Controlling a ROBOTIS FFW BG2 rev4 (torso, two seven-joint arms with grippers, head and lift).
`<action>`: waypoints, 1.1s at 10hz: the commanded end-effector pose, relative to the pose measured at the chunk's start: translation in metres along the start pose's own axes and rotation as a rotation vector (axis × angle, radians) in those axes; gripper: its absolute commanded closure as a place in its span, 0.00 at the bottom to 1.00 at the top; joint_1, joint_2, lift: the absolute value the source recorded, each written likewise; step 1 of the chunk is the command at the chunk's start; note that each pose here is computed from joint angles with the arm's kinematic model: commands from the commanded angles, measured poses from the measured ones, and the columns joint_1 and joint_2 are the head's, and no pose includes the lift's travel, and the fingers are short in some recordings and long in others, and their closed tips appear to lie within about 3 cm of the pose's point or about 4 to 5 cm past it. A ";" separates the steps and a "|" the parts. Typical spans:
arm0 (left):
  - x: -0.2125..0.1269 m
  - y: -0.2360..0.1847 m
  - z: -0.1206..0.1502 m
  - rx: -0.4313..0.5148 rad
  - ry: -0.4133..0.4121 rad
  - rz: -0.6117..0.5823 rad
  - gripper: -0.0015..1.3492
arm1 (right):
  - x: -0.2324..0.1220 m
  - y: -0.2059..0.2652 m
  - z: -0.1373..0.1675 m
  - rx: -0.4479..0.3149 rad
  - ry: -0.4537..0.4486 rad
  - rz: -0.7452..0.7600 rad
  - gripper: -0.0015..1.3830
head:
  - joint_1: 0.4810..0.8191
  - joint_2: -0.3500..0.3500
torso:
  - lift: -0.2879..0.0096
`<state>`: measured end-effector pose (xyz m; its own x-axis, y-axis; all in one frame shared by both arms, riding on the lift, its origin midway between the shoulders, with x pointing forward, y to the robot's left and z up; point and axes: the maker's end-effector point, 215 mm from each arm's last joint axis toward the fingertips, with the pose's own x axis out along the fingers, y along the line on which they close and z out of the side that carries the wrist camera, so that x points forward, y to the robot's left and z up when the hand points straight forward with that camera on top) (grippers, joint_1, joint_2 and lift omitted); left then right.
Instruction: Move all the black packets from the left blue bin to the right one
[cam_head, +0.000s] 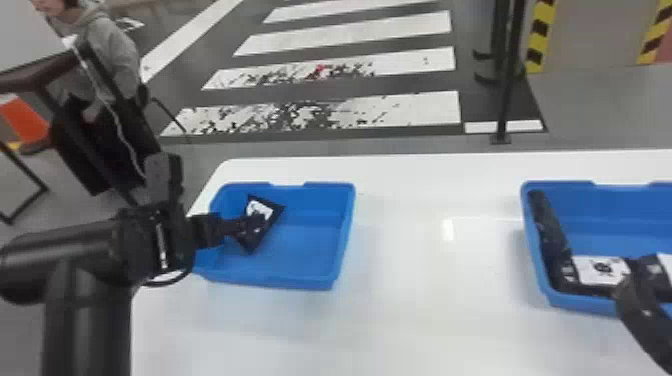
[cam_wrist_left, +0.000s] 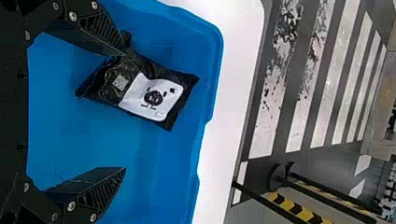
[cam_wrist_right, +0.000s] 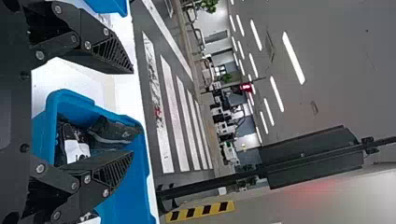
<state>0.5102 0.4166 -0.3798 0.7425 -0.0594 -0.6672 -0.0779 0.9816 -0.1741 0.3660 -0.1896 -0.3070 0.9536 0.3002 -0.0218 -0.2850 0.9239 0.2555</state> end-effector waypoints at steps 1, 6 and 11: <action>0.017 0.002 0.006 -0.009 0.021 0.013 0.14 | 0.000 0.000 0.000 0.001 0.001 0.001 0.33 | 0.63 0.91 | 0.35; 0.056 0.016 -0.012 -0.013 0.168 0.063 0.15 | 0.000 0.000 -0.002 0.014 0.001 0.001 0.34 | 0.63 0.92 | 0.35; 0.059 0.016 -0.023 0.004 0.203 0.046 0.90 | 0.000 -0.002 -0.006 0.035 0.004 -0.001 0.34 | 0.63 0.90 | 0.35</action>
<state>0.5380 0.4211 -0.4388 0.5869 -0.0590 -0.8075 -0.1042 0.9835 -0.1476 0.3665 -0.1898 -0.3125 0.9535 0.3002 -0.0252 -0.2808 0.9160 0.2864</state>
